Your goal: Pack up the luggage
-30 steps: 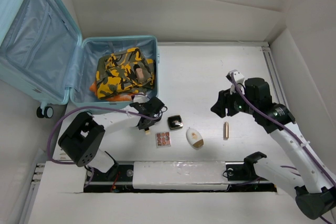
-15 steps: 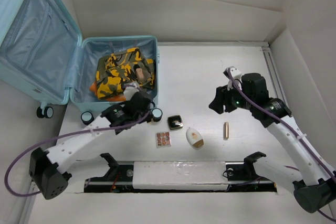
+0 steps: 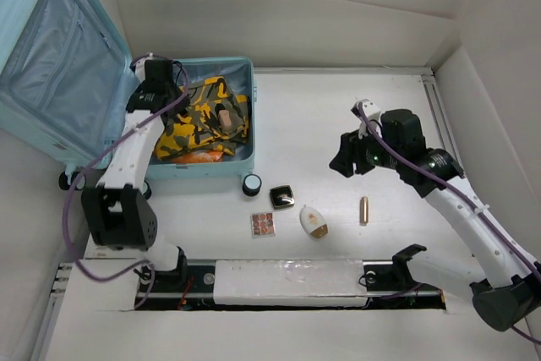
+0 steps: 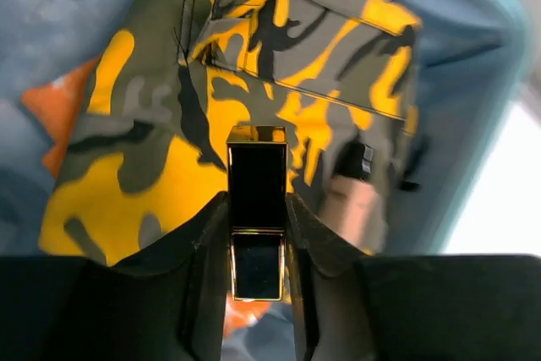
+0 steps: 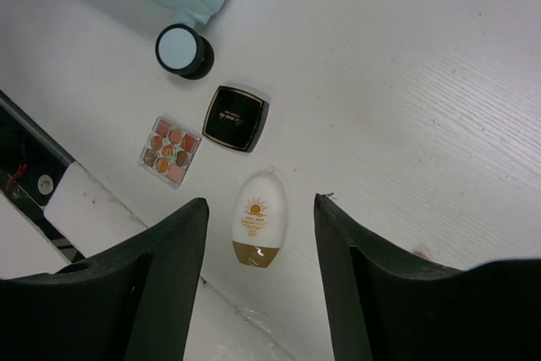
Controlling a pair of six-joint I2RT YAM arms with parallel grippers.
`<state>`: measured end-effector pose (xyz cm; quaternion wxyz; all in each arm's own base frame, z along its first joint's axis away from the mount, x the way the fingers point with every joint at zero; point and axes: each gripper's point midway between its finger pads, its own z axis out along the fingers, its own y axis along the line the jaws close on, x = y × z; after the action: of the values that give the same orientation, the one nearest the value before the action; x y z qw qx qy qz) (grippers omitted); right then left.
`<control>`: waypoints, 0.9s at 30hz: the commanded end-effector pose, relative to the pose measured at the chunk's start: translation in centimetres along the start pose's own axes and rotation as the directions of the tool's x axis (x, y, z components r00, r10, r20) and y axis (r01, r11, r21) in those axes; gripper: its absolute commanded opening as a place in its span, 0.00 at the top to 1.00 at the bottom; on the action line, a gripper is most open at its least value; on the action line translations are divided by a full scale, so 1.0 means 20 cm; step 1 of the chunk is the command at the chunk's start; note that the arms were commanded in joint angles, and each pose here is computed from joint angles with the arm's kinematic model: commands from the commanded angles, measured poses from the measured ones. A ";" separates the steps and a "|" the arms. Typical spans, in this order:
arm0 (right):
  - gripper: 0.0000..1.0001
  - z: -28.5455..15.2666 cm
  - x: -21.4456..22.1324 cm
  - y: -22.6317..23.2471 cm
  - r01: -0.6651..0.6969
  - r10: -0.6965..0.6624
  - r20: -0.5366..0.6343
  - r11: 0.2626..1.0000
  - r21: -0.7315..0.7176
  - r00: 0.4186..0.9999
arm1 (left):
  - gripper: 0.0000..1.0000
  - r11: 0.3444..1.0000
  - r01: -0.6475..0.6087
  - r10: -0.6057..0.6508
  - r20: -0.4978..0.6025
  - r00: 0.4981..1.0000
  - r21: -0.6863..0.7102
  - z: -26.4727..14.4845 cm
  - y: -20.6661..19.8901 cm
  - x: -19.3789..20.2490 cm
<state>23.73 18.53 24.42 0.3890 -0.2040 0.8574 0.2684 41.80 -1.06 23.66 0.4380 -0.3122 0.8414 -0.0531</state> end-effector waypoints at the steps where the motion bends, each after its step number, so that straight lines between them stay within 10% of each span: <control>1: 0.41 -0.10 -0.09 0.03 0.026 -0.027 0.072 1.000 0.017 0.997 | 0.72 0.997 -0.077 0.077 -0.007 0.997 0.016 0.13 -0.07 -0.07; 8: 0.41 -0.15 -0.02 0.00 -0.005 0.001 0.069 0.998 0.069 0.998 | 0.40 0.995 -0.052 0.051 0.009 0.999 0.088 0.10 -0.12 -0.10; 13: 0.41 -0.11 0.11 -0.02 -0.035 0.034 0.006 0.996 0.082 0.999 | 0.37 0.951 -0.161 0.154 0.047 0.987 0.264 -0.20 -0.32 0.03; 27: 0.38 -0.18 0.10 -0.20 -0.087 0.087 0.011 0.959 0.268 0.996 | 0.32 0.781 -0.286 0.528 -0.342 0.777 0.556 -0.80 -0.14 1.59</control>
<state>22.13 13.11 22.34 0.3901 -0.1227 0.8975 0.1650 20.18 -22.22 13.67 0.3055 0.0319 0.9245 -0.2257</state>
